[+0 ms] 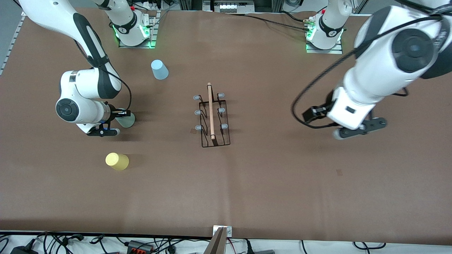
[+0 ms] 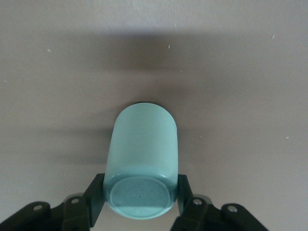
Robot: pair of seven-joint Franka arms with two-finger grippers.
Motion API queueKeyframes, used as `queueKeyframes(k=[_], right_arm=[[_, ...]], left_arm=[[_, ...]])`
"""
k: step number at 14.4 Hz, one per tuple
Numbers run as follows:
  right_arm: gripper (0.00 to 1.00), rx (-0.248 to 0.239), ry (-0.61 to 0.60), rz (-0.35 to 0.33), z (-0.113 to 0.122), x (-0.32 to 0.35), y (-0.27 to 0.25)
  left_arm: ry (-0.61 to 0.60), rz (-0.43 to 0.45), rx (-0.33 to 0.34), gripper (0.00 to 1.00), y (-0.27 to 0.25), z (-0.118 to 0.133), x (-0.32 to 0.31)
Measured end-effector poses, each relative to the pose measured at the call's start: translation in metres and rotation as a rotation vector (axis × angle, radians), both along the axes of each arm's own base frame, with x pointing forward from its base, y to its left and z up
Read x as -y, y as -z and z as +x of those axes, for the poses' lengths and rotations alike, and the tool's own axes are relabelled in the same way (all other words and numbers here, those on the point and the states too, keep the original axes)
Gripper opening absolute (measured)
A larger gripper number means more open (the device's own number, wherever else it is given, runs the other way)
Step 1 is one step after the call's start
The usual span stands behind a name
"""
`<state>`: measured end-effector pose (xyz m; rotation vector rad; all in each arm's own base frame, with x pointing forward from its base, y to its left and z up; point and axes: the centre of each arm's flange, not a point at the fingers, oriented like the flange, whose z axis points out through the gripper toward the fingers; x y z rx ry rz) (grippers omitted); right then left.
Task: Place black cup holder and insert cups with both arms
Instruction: 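Lift the teal cup with the right gripper while the left gripper withdraws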
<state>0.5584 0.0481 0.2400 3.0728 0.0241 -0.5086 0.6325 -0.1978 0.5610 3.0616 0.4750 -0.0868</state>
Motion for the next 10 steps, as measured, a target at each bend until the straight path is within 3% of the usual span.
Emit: queueKeyframes(k=[6, 8, 10], right_arm=[[0.64, 0.028, -0.071, 0.015, 0.048, -0.053, -0.104], [0.64, 0.057, -0.103, 0.034, 0.048, -0.111, -0.142], [0.64, 0.063, -0.108, 0.025, 0.034, -0.17, -0.16]], left_arm=[[0.155, 0.008, -0.044, 1.0, -0.014, 0.0, -0.077], [0.194, 0.005, -0.055, 1.0, -0.011, 0.003, -0.101], [0.253, 0.0, -0.067, 1.0, -0.002, 0.003, -0.123]])
